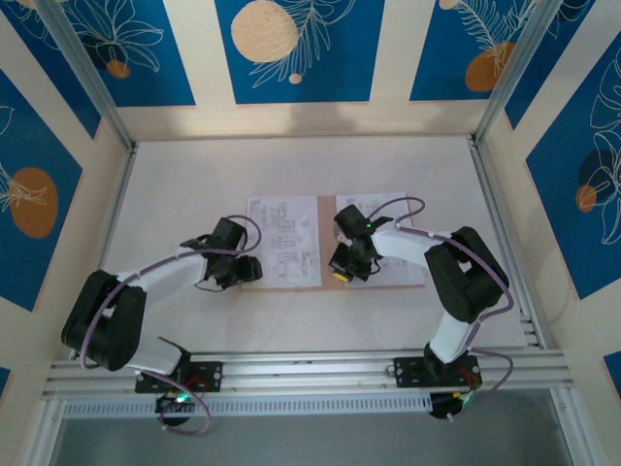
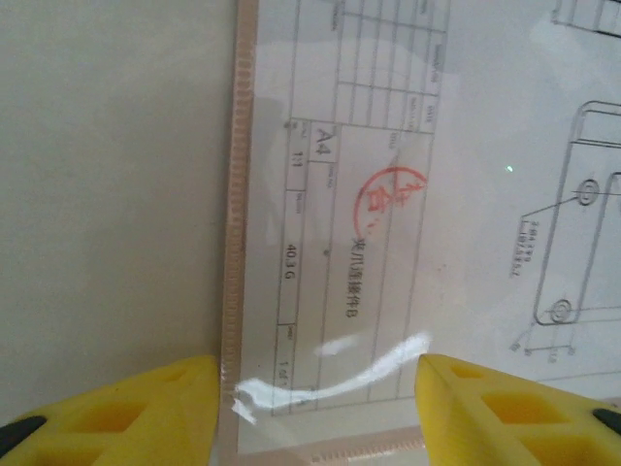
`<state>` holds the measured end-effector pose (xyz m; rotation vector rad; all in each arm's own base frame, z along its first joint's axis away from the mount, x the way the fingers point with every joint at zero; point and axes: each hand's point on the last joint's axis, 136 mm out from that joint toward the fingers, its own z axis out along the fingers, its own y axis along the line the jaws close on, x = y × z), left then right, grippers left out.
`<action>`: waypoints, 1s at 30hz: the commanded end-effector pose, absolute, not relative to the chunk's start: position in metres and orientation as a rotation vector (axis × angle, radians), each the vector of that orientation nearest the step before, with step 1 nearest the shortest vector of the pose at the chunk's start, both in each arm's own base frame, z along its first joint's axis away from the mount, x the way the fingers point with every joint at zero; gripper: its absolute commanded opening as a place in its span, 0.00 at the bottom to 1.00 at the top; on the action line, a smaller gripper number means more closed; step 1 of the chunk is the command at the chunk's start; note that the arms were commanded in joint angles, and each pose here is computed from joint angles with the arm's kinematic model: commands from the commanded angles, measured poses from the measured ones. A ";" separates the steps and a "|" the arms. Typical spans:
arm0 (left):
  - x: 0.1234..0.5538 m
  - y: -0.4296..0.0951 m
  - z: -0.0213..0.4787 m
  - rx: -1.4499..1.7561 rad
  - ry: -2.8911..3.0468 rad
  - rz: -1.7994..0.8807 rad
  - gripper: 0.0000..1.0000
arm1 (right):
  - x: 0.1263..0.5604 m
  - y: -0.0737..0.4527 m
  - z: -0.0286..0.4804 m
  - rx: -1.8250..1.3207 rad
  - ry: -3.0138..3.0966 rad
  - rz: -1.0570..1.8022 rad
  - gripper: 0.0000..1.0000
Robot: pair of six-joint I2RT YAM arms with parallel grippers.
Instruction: Put the files into the folder
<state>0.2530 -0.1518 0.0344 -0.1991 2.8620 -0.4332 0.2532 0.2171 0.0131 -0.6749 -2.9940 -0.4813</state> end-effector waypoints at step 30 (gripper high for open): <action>0.257 -0.184 0.048 -0.001 2.828 -0.451 0.59 | 0.221 0.194 -0.027 -0.677 -2.894 -0.259 0.00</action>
